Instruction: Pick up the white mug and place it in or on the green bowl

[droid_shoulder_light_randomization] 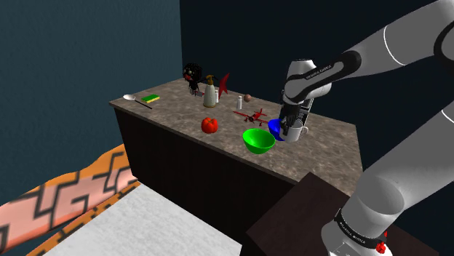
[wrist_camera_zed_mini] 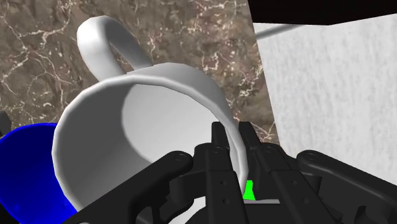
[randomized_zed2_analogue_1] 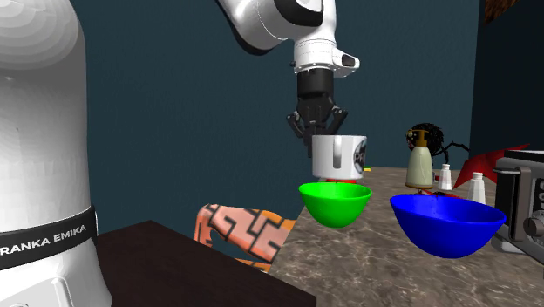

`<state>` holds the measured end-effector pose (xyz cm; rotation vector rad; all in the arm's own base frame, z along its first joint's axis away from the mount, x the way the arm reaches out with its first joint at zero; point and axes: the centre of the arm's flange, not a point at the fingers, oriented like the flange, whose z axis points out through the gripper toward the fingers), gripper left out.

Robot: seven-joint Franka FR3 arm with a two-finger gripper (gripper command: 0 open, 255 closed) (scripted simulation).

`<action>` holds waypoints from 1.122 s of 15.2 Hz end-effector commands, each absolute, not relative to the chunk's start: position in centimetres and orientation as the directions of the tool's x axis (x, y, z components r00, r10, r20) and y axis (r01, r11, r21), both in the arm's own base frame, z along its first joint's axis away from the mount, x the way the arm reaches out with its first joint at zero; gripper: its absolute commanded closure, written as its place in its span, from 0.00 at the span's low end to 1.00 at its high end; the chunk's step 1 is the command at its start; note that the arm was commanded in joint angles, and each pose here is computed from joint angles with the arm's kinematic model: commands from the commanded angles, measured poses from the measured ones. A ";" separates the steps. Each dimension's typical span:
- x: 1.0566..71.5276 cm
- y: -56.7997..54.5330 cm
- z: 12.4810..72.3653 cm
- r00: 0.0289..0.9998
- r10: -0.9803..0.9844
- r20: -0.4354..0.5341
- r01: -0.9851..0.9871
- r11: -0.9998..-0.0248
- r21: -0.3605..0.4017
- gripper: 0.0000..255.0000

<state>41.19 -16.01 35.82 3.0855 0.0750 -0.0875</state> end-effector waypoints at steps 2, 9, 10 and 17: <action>41.1 -16.1 37.1 0.997 0.047 -0.058 0.050 -0.997 0.052 1.00; 49.4 -12.1 37.9 0.997 0.047 -0.058 0.050 -0.997 0.052 1.00; 50.6 -11.6 38.0 0.997 0.047 -0.058 0.050 -0.997 0.052 1.00; 53.2 -10.4 35.6 0.997 0.047 -0.058 0.050 -0.997 0.052 1.00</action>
